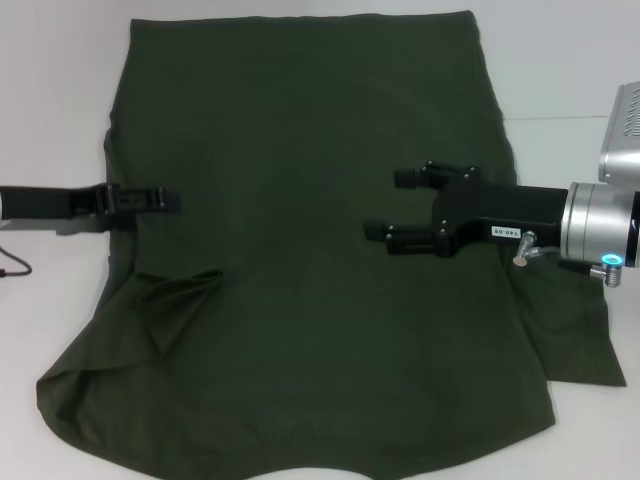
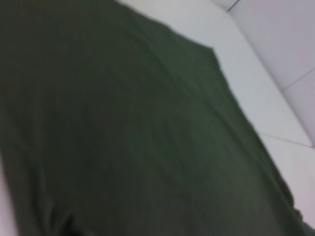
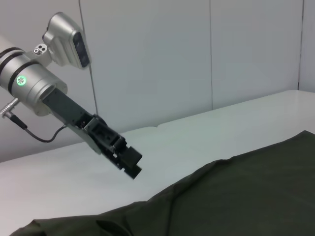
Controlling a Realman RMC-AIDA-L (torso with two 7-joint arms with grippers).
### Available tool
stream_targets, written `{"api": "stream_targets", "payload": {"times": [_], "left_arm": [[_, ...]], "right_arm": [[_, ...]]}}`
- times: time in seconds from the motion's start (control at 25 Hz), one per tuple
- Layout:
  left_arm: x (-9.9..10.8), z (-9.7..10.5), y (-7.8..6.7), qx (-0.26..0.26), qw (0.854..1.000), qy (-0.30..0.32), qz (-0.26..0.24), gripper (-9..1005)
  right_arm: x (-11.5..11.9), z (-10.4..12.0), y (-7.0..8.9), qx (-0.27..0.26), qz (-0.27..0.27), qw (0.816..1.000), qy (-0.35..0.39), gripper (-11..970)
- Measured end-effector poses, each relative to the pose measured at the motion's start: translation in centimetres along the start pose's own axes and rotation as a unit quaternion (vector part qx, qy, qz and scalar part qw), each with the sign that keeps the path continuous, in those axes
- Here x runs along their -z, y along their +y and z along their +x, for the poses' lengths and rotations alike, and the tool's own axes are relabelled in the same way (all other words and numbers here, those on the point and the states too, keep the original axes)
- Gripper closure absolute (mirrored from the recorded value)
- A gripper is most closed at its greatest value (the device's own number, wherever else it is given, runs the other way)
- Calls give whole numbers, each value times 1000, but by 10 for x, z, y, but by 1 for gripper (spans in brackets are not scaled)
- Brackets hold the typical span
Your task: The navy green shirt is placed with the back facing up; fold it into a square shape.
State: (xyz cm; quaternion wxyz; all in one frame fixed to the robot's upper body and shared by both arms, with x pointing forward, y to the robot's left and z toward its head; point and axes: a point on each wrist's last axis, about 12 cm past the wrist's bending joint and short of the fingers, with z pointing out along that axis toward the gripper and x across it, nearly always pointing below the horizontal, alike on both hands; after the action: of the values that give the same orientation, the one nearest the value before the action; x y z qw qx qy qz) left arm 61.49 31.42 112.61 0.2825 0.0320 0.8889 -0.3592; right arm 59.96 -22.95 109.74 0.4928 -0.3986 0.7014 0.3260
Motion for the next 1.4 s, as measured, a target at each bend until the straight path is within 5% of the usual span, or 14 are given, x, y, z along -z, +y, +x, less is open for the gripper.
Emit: {"api": "stream_targets", "payload": {"times": [0.68, 1.4], "left_arm": [[-16, -5, 4, 74, 995, 37, -63, 58], [-39, 6, 7, 46, 993, 37, -100, 57]], "right_arm": [[3, 3, 6, 38, -39, 998, 24, 13], [4, 5, 5, 38, -36, 998, 30, 12]]}}
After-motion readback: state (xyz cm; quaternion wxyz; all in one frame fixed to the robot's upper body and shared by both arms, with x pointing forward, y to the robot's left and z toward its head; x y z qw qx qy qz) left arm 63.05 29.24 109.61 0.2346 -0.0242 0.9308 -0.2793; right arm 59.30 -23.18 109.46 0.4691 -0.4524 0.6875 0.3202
